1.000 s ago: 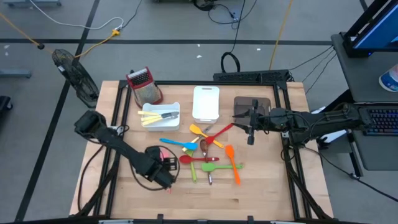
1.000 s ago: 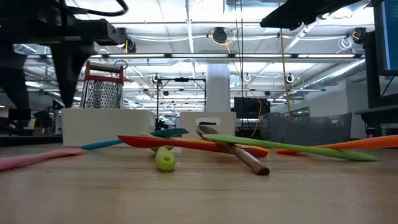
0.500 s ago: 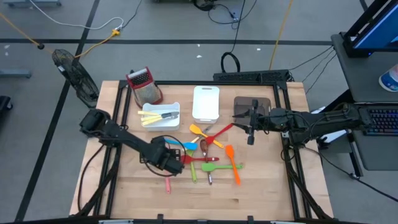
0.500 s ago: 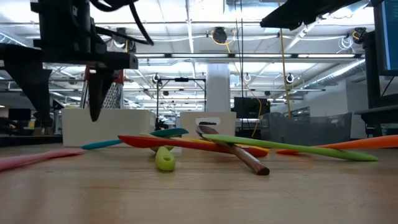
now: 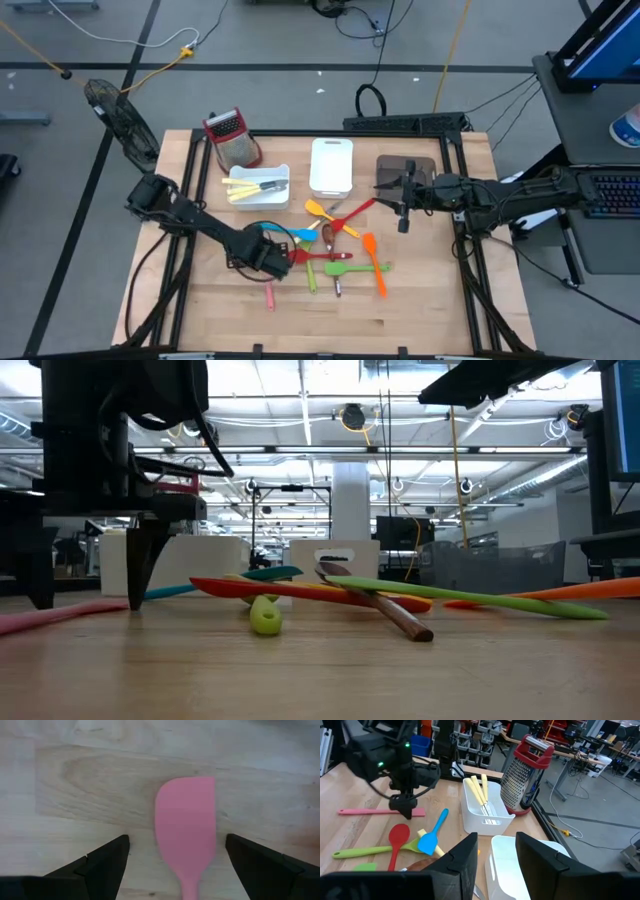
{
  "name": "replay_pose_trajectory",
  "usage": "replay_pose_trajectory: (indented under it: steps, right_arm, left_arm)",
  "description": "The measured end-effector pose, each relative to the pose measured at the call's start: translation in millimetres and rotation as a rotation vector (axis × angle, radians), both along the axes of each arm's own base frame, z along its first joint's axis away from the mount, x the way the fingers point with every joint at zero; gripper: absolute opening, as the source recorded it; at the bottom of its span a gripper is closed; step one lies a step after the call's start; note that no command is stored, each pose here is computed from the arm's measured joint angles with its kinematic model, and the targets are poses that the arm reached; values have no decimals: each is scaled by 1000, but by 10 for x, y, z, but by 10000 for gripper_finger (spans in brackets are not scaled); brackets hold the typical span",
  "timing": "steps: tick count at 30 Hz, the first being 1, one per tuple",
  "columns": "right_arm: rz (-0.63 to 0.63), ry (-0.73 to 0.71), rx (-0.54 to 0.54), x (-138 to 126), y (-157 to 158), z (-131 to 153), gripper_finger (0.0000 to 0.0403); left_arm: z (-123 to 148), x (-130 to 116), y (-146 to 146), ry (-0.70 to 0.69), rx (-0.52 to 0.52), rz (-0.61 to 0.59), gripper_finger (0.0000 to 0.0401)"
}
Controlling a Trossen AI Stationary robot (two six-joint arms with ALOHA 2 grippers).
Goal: Pick & Place Kitchen Items
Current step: Put the pink spatula into the black bin
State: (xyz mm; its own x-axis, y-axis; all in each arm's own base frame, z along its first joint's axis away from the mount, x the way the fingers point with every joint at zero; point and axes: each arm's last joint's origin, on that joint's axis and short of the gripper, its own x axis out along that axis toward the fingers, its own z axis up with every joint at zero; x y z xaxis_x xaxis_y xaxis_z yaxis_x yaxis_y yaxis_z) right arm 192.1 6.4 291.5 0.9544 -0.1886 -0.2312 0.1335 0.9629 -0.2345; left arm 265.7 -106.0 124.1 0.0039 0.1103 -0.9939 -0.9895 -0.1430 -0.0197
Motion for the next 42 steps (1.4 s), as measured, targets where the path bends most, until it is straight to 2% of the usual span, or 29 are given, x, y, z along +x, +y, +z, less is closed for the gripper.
replay_pose_trajectory:
  steps: [5, 8, 14, 20, 22, 28, 33, 42]
  right_arm:
    - [0, 0, 0, -1, 0, 1, 130]
    - [0, -1, 0, -1, 0, 1, 130]
    - [0, -1, 0, 0, 0, 1, 130]
    - [0, -1, 0, -1, 0, 1, 130]
    - [0, -1, 0, -1, -1, 1, 130]
    - [0, -1, 0, 0, 0, 1, 130]
    - [0, 0, 0, 0, 0, 0, 130]
    - [0, 0, 0, 0, 0, 0, 130]
  left_arm:
    - [-49, -31, 51, 9, -20, 6, 333]
    - [-47, -28, 68, 13, -24, -5, 307]
    - [-51, -31, 60, 0, -5, -22, 211]
    - [-34, -55, 2, -7, 48, -57, 97]
    - [-27, -66, -26, -9, 73, -62, 70]
    - [-4, -102, -119, -29, 118, -71, 69]
    - [136, -167, -185, -88, 115, -72, 69]
    - [786, -341, -135, -388, 193, -86, 68]
